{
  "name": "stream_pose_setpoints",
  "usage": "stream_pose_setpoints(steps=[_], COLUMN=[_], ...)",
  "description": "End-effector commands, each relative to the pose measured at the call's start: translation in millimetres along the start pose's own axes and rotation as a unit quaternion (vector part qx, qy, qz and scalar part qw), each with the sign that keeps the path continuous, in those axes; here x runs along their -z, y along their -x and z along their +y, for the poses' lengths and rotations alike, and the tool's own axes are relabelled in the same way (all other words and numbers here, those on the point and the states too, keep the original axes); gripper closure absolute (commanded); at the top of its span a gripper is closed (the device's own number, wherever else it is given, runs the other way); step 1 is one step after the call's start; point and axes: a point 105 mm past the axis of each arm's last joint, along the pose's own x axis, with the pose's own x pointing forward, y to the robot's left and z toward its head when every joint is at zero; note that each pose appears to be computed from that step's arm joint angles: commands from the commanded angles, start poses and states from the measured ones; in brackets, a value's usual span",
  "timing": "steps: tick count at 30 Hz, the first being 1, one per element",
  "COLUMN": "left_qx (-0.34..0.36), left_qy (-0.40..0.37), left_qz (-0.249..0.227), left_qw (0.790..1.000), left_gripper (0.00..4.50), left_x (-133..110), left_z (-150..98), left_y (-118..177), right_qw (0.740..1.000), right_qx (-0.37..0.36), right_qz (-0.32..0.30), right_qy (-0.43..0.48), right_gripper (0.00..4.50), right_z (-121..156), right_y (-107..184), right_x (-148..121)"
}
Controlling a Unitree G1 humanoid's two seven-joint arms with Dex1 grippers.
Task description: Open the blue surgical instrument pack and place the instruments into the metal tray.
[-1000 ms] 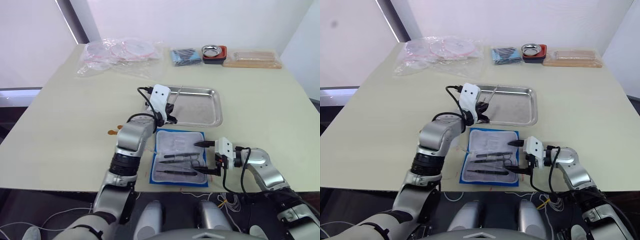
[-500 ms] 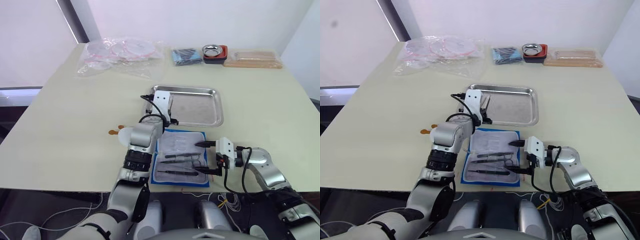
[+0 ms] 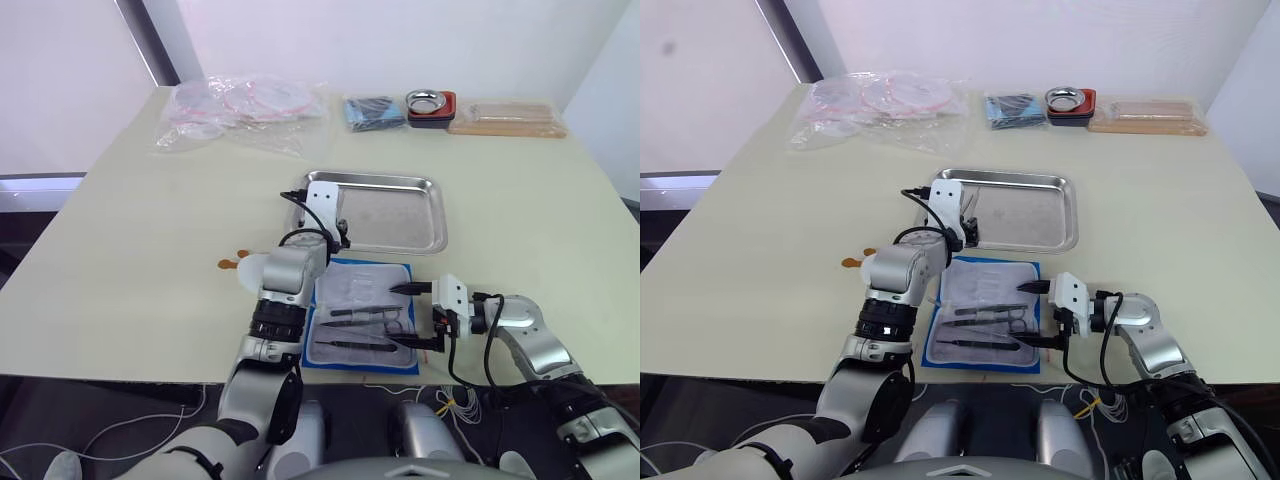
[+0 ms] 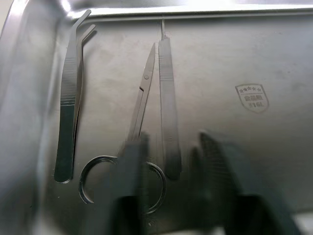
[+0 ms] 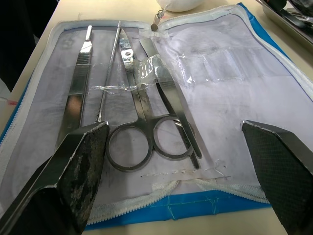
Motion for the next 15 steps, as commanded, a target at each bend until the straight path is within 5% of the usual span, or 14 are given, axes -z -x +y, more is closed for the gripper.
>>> stream_pose_setpoints(steps=[1, 15], left_qx=[0.004, 0.113], left_qy=[-0.001, -0.051], left_qz=[-0.008, -0.101], left_qw=[1.000, 0.987], left_gripper=[2.04, 2.04], left_x=[-5.3, -40.2], left_z=[-4.3, -10.0], left_y=[0.2, 25.1], right_qw=[0.994, 0.995], right_qx=[-0.016, -0.014], right_qz=[0.082, 0.081], right_qy=[-0.069, -0.063], right_gripper=[0.00, 0.00], right_z=[18.5, 16.1], right_y=[7.6, 12.4], right_x=[46.6, 42.3])
